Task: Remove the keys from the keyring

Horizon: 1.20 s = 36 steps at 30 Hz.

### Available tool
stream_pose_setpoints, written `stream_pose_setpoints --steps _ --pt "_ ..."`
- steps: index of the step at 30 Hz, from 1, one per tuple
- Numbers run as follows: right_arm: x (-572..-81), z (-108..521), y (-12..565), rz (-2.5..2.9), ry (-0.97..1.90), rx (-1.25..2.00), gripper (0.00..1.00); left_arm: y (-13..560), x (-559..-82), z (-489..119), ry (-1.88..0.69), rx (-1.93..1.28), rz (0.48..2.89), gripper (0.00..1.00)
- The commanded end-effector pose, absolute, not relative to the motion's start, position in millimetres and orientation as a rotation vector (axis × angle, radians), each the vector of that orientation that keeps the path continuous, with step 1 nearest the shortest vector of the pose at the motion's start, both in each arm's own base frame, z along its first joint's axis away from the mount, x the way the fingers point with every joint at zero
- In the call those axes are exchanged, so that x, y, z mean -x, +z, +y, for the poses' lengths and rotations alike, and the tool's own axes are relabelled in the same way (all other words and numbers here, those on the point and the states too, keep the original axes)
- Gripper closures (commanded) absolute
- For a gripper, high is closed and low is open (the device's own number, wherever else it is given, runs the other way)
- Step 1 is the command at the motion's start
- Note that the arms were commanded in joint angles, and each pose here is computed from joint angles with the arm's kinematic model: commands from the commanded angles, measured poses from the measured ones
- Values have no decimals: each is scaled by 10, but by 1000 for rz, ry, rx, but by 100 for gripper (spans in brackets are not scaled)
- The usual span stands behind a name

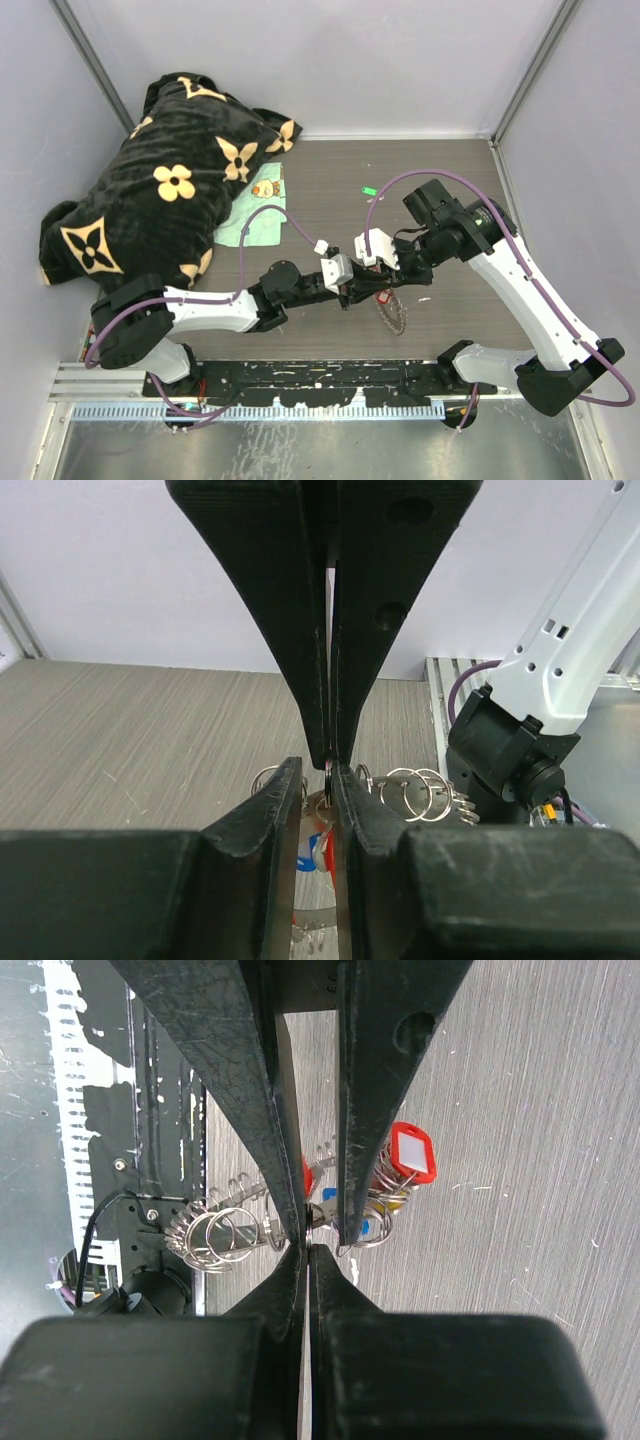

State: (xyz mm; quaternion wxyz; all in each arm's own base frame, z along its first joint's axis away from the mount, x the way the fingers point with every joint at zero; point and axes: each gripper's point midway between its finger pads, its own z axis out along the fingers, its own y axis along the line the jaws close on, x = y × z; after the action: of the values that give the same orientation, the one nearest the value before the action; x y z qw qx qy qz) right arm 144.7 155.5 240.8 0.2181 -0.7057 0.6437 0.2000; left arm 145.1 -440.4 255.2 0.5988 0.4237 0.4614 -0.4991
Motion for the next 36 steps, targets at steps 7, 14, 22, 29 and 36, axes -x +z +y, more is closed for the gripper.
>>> stream_pose_setpoints --steps 7,14,22,29,36 --pt "-1426 1631 2579 1702 566 1916 99 2767 -1449 -4442 -1160 -973 1019 100" --pt "-1407 1670 2649 1674 584 1884 96 2807 -1440 -4346 -1137 -971 1012 100" --pt "-1409 1684 2823 1593 652 1760 63 3020 -1440 -4126 -1171 -865 944 100" --pt "-1439 1782 2895 1515 764 1668 59 3222 -1457 -3908 -1233 -754 868 100" --pt "-1706 1905 3227 1392 828 1440 58 3494 -1389 -3726 -1274 -692 774 100"
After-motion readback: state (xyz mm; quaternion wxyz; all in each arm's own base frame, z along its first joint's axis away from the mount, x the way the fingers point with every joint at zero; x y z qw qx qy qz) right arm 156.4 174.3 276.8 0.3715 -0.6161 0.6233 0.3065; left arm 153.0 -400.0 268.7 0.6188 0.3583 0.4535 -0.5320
